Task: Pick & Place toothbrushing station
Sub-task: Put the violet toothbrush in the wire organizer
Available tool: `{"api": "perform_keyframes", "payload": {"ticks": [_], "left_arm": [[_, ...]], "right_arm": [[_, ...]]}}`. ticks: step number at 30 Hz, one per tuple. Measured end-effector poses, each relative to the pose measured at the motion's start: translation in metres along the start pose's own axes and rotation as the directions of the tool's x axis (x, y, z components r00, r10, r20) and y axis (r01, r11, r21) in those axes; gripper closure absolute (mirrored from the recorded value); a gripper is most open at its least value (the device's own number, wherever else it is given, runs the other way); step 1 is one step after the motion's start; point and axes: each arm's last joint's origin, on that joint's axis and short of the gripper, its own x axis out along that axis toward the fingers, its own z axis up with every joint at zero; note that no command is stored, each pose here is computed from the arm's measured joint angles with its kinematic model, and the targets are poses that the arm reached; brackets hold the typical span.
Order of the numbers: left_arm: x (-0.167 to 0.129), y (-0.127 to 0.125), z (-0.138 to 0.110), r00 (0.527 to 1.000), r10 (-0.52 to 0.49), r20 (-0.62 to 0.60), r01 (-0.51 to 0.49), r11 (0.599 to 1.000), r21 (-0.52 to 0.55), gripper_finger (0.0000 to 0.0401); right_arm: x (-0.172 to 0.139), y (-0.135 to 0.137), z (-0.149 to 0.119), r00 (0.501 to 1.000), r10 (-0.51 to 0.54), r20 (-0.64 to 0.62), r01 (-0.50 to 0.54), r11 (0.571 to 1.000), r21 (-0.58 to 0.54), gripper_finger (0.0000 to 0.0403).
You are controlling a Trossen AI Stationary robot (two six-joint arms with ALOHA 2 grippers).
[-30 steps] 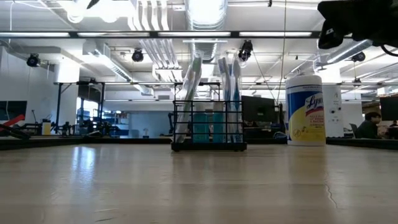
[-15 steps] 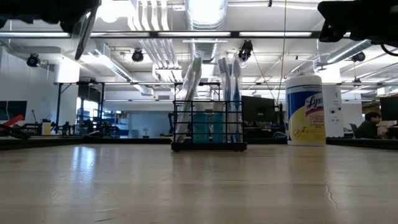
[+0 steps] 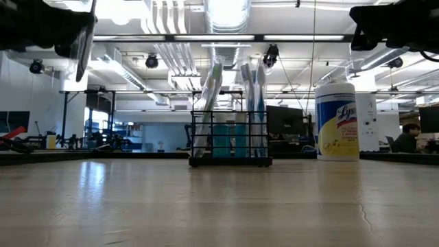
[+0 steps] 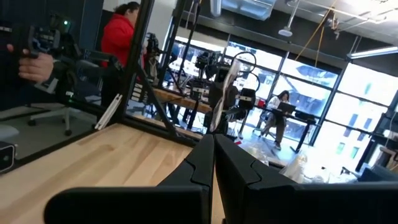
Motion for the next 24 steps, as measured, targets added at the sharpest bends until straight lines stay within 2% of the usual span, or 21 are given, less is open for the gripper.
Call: {"api": "perform_keyframes", "payload": {"ticks": [7, 10, 15, 24], "left_arm": [[-0.004, 0.001, -0.002, 0.999, 0.008, 0.039, -0.007, 1.0, -0.024, 0.0384], [-0.004, 0.002, 0.003, 0.996, 0.018, 0.082, -0.012, 0.997, -0.072, 0.0387], [-0.001, 0.003, 0.013, 0.984, 0.041, 0.176, -0.024, 0.995, -0.1, 0.0387], [0.026, 0.0, 0.05, 0.985, -0.005, 0.173, 0.015, 0.998, -0.053, 0.0387]], "right_arm": [[0.0, 0.0, 0.0, 1.0, 0.0, 0.0, 0.0, 1.0, 0.012, 0.0394], [0.0, 0.0, 0.0, 1.0, 0.0, 0.0, 0.0, 1.0, 0.012, 0.0394], [0.0, 0.0, 0.0, 1.0, 0.0, 0.0, 0.0, 1.0, 0.012, 0.0394], [0.0, 0.0, 0.0, 1.0, -0.002, 0.004, 0.002, 1.0, 0.009, 0.0394]]}}
